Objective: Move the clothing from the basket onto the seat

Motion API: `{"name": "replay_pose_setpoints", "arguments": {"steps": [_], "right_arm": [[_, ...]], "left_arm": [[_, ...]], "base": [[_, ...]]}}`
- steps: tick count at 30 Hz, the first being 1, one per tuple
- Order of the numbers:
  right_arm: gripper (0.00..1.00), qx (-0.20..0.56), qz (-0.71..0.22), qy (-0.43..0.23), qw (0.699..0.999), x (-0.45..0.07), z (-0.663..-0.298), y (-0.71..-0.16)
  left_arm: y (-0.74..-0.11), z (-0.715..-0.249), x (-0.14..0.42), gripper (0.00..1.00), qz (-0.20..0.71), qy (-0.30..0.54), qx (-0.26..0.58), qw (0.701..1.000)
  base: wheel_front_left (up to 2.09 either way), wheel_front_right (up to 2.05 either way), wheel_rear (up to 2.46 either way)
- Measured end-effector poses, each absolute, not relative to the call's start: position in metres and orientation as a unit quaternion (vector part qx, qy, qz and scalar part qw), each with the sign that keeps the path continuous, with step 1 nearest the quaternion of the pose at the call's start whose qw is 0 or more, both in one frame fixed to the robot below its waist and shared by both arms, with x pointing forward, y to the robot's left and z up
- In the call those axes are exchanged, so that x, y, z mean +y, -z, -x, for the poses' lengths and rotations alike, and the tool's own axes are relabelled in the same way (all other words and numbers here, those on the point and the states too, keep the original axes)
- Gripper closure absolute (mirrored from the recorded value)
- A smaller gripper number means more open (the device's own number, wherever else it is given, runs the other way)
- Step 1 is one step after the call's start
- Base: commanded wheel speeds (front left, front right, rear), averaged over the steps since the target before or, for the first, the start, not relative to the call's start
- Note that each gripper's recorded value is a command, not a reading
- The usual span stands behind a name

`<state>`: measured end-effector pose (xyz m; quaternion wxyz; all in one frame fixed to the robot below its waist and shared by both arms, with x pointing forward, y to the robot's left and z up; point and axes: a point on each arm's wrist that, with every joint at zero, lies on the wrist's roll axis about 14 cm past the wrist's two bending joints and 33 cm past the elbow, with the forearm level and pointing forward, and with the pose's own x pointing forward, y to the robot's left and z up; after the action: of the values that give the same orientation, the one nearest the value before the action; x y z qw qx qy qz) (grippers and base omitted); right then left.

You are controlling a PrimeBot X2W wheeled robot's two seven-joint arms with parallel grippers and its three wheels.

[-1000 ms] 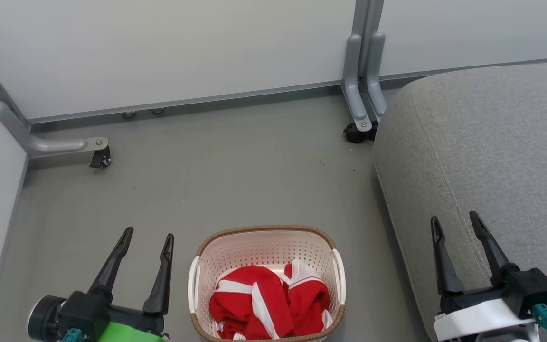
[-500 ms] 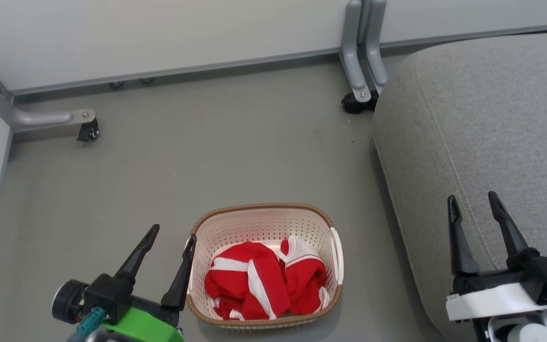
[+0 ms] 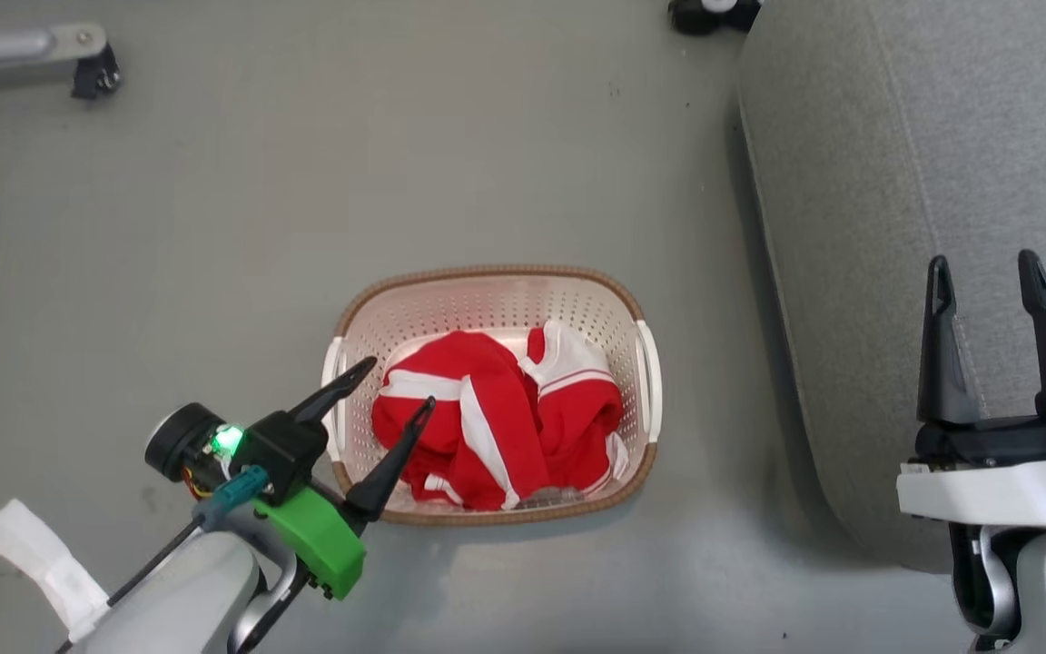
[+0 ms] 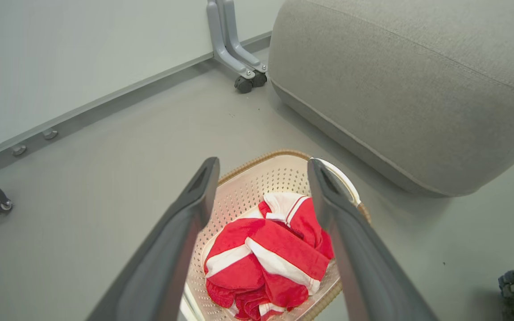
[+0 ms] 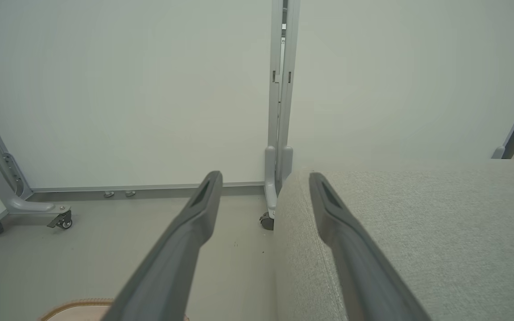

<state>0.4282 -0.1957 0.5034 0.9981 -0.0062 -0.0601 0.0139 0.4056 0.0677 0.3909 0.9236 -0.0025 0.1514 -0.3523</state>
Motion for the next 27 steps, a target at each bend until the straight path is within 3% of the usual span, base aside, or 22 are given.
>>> {"name": "replay_pose_setpoints", "arguments": {"steps": [13, 27], "right_arm": [[0.00, -0.004, -0.005, 0.014, 1.000, -0.215, -0.471, -0.435], [0.00, 0.047, -0.033, 0.047, 0.997, -0.235, -0.477, -0.378]], "left_arm": [[-0.279, -0.434, 0.058, 0.00, -0.047, 0.431, 0.271, 0.859], [-0.171, -0.430, 0.060, 0.00, -0.070, 0.460, 0.369, 0.805]], "base": [[0.00, 0.00, 0.00], [0.00, 0.00, 0.00]]}}
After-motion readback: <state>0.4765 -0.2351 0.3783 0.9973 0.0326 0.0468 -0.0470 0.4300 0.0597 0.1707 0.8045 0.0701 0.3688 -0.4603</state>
